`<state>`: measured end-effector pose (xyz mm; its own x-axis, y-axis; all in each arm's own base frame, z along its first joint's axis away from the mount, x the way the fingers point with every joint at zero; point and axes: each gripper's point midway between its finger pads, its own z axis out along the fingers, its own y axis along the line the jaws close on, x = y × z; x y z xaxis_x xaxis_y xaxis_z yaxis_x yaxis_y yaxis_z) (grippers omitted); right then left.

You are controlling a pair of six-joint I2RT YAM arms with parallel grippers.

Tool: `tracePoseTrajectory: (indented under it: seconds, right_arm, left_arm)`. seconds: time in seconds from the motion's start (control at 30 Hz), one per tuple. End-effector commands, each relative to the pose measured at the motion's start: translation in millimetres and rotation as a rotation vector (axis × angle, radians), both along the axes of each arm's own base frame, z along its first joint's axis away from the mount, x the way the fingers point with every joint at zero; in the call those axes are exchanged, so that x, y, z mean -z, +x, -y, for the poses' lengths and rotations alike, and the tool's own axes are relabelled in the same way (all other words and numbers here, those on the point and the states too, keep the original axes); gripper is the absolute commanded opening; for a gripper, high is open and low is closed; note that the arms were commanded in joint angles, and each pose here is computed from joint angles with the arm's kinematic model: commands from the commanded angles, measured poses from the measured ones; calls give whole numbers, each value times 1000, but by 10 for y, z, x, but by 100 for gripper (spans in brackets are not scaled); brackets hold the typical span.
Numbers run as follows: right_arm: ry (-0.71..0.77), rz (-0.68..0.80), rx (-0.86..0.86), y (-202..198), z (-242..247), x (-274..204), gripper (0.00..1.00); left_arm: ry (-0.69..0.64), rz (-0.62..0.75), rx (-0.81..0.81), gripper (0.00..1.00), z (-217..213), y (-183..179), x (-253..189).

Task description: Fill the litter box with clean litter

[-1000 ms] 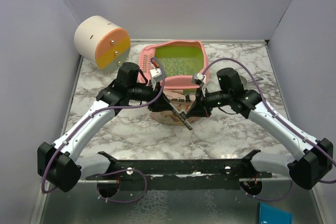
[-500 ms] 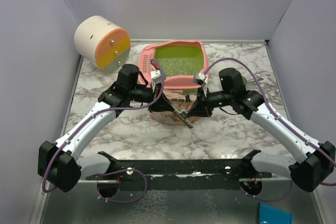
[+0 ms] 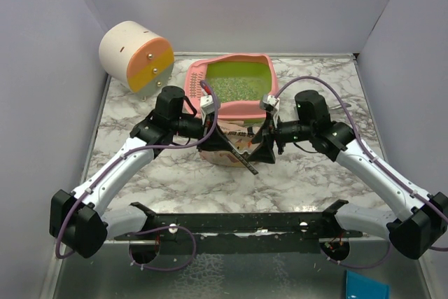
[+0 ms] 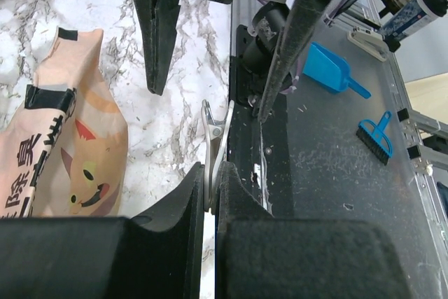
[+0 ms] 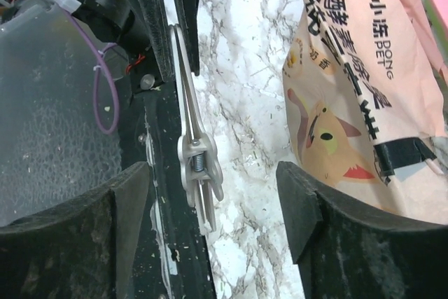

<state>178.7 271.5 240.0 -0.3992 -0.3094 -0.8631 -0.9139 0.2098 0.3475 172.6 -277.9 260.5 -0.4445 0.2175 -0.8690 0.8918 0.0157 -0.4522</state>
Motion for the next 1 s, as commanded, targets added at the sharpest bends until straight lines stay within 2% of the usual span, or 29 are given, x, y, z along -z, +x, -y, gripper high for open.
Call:
tracePoseTrajectory:
  seconds: [0.0,0.23,0.37,0.47,0.57,0.6,0.73,0.8,0.83,0.97]
  right_arm:
    - [84,47,-77,-93,-73,-182,68]
    - [139,10,-142,-142,-163,-157,55]
    - [131,-5,-143,-131,-172,-131,42]
    - [115,-1,-123,-98,-163,-112,14]
    - [85,22,-49,14,-133,-88,1]
    - [70,31,-12,67,-114,-81,1]
    - [9,119,183,374,21,-93,1]
    - [-10,230,230,496,104,-147,1]
    - [-50,401,276,676,221,-303,1]
    - [-153,523,246,855,271,-326,1]
  left_arm:
    - [-74,55,64,0,-4,-123,-173]
    - [-97,55,61,0,5,-126,-223]
    - [-99,64,56,0,8,-114,-239]
    - [-96,69,46,0,11,-95,-232]
    - [-71,82,6,0,7,-27,-186]
    - [-53,87,-20,0,1,19,-153]
    - [79,133,-246,23,-95,407,-6]
    - [149,147,-368,30,-178,621,22]
    - [259,155,-501,34,-298,906,67]
    - [361,193,-541,34,-374,1081,196]
